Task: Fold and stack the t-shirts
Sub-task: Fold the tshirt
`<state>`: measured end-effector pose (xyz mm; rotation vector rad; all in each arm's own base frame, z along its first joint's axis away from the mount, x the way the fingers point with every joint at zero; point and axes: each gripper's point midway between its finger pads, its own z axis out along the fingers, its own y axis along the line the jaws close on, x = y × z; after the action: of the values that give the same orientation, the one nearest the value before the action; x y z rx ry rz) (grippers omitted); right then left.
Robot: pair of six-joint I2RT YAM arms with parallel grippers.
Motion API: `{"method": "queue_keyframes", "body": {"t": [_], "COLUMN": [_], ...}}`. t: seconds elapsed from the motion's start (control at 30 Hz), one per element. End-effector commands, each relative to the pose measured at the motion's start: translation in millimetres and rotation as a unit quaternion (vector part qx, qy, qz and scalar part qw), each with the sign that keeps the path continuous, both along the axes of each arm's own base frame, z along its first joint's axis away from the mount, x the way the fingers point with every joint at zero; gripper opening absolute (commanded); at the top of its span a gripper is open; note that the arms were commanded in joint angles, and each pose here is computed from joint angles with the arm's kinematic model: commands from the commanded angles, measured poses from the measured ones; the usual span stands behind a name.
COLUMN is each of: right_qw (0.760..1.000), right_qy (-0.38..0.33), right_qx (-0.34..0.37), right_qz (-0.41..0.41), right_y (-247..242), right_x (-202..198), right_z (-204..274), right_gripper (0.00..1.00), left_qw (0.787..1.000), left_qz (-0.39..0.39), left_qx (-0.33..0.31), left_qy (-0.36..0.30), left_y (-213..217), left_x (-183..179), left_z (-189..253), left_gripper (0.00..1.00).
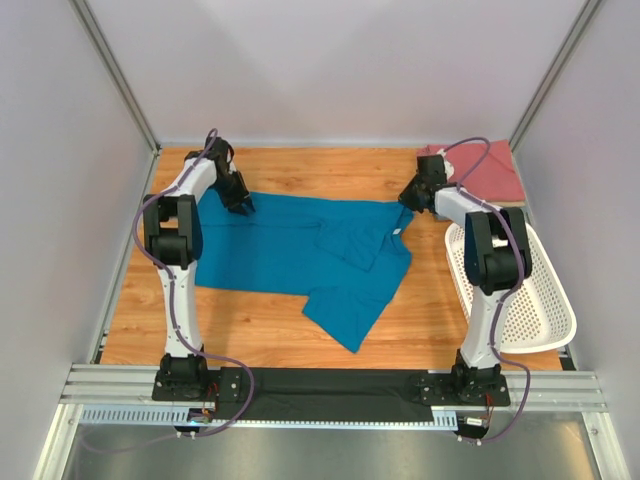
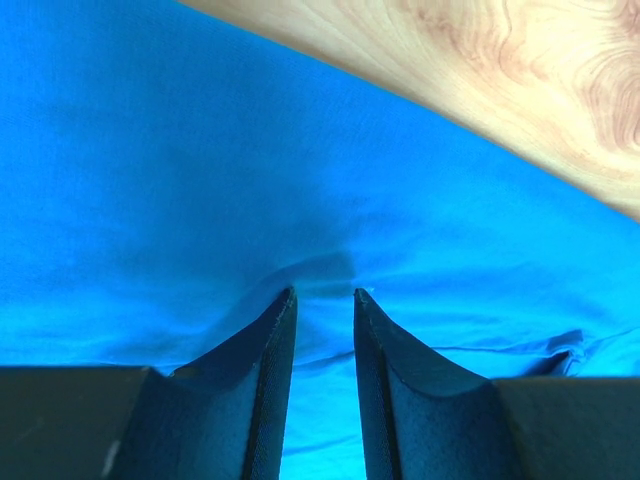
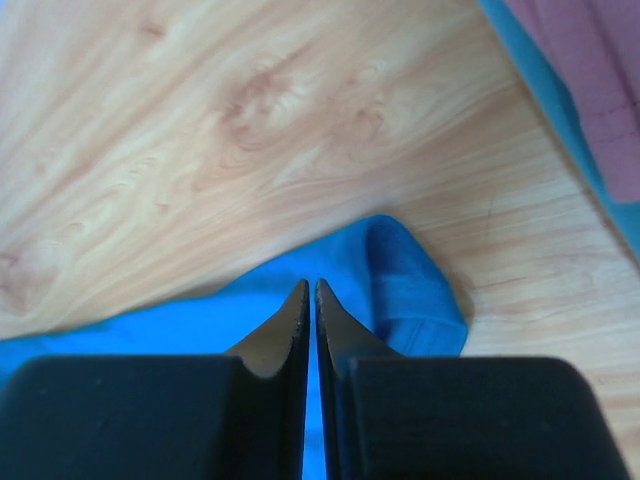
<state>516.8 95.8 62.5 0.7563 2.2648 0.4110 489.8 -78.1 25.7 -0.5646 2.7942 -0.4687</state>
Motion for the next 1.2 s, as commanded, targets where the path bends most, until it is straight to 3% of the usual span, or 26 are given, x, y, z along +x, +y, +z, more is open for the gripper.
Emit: {"method": "queue_keyframes", "body": {"t": [0.0, 0.27, 0.5, 0.57, 0.6, 0.67, 0.73, 0.8, 0.87, 0.97, 1.07, 1.1, 1.17], "right_qw": [1.0, 0.998, 0.995, 0.991, 0.989, 0.977, 0.955, 0.937, 0.914, 0.889, 0.851, 0.851, 0.822], "right_qy": [0.014, 0.022, -0.059, -0.076, -0.076, -0.062, -0.029, -0.034, -0.004, -0.017, -0.039, -0.03, -0.045], "right_qx": [-0.008, -0.048, -0.081, -0.09, -0.089, -0.101, -0.14, -0.19, -0.231, -0.257, -0.239, -0.242, -0.247], "right_qz": [-0.003, -0.03, 0.03, 0.062, 0.093, 0.177, 0.261, 0.29, 0.333, 0.379, 0.465, 0.466, 0.512], "right_y": [-1.3, -28.9, -21.6, -8.4, 2.7, 29.9, 55.5, 62.1, 79.7, 105.5, 146.5, 142.5, 161.7], "right_x": [8.0, 27.4, 19.6, -2.5, -13.4, -52.6, -99.5, -130.7, -177.8, -236.4, -305.8, -309.3, -341.1], "right_z": [-24.3, -27.4, 73.6, 105.0, 109.2, 115.4, 91.5, 93.2, 62.8, 51.7, 44.7, 37.3, 29.8], "right_gripper": [0.05, 0.04, 0.14, 0.21, 0.24, 0.32, 0.37, 0.38, 0.38, 0.39, 0.4, 0.4, 0.4], "left_qw": [1.0, 1.0, 0.998, 0.997, 0.995, 0.994, 0.993, 0.993, 0.992, 0.992, 0.989, 0.987, 0.981], "left_qz": [0.003, -0.005, -0.01, -0.008, -0.006, -0.001, 0.023, 0.038, 0.05, 0.063, 0.127, 0.146, 0.177], "left_qx": [0.026, 0.027, 0.035, 0.041, 0.048, 0.055, 0.068, 0.076, 0.081, 0.069, 0.039, 0.039, 0.044], "left_qy": [0.004, -0.007, -0.057, -0.07, -0.093, -0.09, -0.092, -0.088, -0.085, -0.087, -0.063, -0.061, -0.059], "left_y": [15.4, 15.4, 18.1, 20.4, 23.2, 26.2, 32.5, 36.9, 39.7, 40.7, 63.6, 70.8, 82.8], "left_x": [6.4, 14.4, 4.7, -3.6, -9.0, -26.0, -47.1, -71.8, -87.6, -117.9, -149.6, -155.6, -166.2], "left_z": [-13.2, -6.3, 70.9, 89.0, 112.0, 117.3, 125.8, 127.4, 125.8, 130.5, 111.9, 110.2, 107.5], "left_gripper": [0.38, 0.39, 0.5, 0.51, 0.52, 0.52, 0.51, 0.51, 0.52, 0.52, 0.52, 0.52, 0.53]}}
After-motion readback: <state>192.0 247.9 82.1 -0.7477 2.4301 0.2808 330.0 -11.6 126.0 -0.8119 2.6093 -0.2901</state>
